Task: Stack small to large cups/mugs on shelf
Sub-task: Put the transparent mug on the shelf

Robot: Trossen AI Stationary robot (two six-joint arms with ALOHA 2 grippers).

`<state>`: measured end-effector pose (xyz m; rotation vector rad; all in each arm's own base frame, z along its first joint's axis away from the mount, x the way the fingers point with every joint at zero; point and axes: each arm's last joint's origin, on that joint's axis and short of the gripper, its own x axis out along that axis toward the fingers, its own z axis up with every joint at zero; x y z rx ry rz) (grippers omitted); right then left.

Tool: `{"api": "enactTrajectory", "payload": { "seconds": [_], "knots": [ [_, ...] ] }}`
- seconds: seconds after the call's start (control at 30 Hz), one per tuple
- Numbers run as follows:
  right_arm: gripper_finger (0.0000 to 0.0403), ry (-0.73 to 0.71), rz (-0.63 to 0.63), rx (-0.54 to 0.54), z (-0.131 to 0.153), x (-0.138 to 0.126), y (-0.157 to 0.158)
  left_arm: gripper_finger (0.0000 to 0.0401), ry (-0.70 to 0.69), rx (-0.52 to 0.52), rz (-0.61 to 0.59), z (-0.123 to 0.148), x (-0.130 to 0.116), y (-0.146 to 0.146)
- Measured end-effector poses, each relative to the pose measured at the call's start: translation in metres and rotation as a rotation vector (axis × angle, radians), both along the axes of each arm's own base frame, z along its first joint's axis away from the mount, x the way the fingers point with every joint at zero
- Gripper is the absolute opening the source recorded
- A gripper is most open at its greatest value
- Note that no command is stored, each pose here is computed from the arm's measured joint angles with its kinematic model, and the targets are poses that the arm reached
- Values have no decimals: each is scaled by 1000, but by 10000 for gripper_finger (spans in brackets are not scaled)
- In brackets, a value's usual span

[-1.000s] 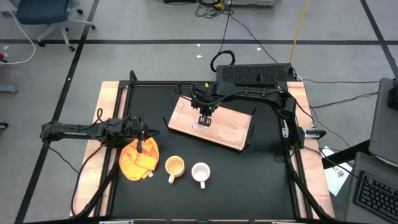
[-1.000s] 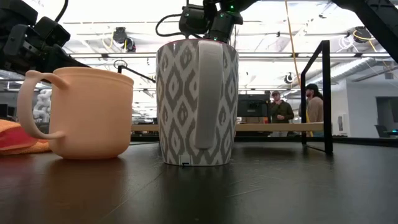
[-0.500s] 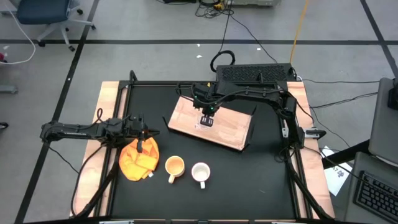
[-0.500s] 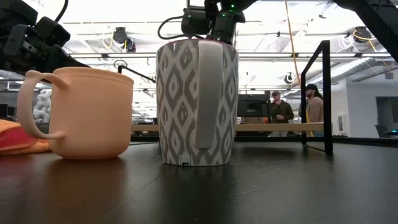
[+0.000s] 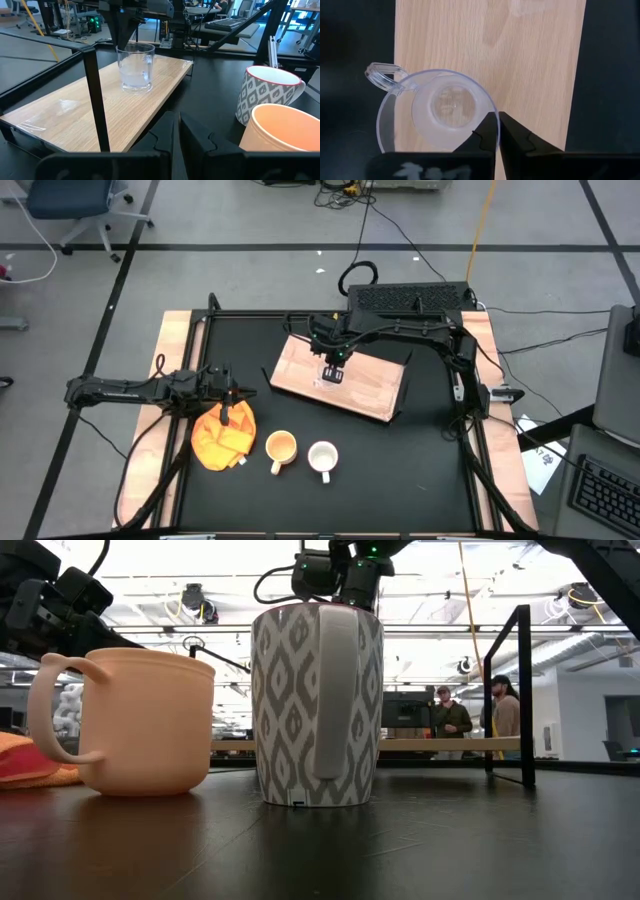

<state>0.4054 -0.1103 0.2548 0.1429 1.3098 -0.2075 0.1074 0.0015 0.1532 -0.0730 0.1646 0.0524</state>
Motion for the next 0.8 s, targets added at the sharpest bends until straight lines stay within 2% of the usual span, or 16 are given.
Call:
{"api": "enactTrajectory", "payload": {
  "seconds": [0.6,0.8],
  "knots": [
    [37,-27,0,-2,-2,5,6,31,0,1,-1,0,0,0],
    [62,-28,6,-1,-1,6,10,31,0,1,-1,0,0,0]
  ]
}}
